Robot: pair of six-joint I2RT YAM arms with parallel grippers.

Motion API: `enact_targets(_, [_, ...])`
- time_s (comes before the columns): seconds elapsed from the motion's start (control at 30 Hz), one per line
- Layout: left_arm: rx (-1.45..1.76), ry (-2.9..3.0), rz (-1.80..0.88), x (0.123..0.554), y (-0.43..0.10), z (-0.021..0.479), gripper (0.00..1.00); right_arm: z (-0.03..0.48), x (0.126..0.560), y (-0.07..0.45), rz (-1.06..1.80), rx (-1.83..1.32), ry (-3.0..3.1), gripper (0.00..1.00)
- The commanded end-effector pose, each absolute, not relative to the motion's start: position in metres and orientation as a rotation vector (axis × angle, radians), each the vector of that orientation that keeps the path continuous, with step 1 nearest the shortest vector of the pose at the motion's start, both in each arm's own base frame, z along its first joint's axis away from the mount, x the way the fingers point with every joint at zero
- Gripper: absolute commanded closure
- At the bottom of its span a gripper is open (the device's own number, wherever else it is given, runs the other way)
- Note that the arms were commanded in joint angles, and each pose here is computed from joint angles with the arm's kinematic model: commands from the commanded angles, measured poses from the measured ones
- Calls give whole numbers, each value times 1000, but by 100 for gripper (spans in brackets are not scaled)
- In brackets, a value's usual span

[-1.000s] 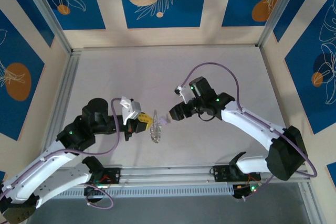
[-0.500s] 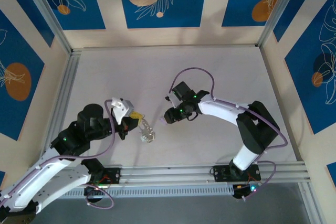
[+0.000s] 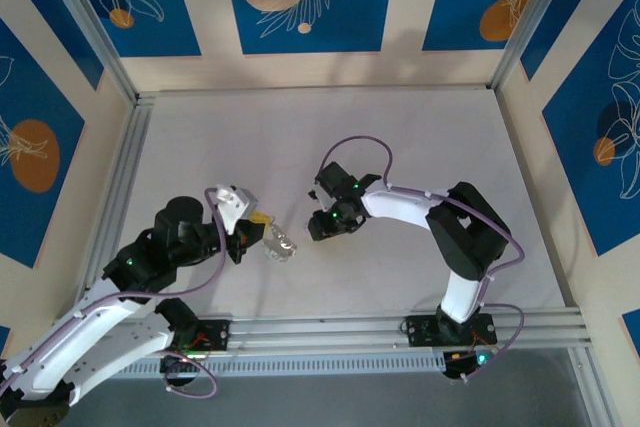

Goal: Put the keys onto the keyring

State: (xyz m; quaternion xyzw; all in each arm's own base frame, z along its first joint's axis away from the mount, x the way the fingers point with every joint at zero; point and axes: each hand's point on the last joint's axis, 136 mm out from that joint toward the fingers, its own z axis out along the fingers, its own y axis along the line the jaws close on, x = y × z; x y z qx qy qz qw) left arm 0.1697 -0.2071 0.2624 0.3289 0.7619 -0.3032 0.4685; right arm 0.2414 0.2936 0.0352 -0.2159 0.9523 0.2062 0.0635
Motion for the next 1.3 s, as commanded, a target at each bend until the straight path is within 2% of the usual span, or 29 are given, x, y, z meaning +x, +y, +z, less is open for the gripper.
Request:
enact_targets(0.0, [768,1804,-750,173,-205,278,100,38,241,296,636,-605,2900,63])
enact_targets(0.73, [782,1794,-762,173,-208,280,100,23,245,302,664,-573,2928,73])
enact_targets(0.87, [789,1789,-770,172,-210,280,100,30,248,304,685,-554,2916,61])
enact_targets(0.93, [793,1787,-778,171,-210,281,100,30,249,303,681,-548,2912,60])
enact_targets(1.27, [791,1782,-779,171,-210,282,100,21,256,295,608,-542,2920,74])
